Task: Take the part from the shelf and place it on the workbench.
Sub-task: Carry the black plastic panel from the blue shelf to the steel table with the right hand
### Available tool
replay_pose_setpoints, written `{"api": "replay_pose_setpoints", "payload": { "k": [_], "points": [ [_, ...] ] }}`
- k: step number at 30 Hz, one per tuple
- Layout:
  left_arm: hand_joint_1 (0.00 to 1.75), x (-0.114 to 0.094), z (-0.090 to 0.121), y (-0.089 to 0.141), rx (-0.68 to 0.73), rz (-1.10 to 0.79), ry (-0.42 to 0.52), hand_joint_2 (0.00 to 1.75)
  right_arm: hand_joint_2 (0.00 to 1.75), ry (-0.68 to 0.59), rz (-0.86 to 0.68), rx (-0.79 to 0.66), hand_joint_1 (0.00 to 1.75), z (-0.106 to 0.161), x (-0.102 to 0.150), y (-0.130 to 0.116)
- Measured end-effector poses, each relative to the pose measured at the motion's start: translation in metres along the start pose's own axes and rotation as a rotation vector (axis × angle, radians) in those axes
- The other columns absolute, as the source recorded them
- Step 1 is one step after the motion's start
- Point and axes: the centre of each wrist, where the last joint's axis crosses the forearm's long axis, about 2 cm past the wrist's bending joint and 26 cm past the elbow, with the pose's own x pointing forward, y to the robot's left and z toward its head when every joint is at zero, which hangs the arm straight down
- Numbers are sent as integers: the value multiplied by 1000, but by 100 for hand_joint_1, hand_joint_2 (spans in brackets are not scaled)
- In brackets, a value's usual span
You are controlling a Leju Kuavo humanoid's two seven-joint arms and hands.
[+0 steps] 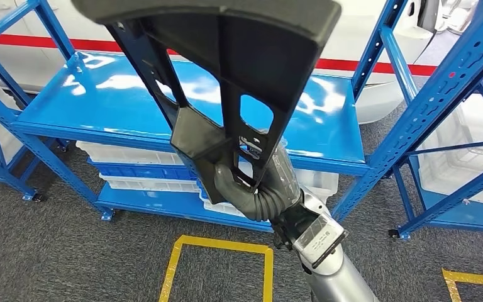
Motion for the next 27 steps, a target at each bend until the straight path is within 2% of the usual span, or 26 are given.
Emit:
{"api": "replay_pose_setpoints", "payload": {
  "k": [16,27],
  "points": [
    [0,-19,-6,-1,-27,-37,38,175,175,-17,-13,12,175,15,4,13],
    [0,-15,-5,-2,-28,-103,23,175,175,-36,10,10,175,23,8,12]
  ]
}}
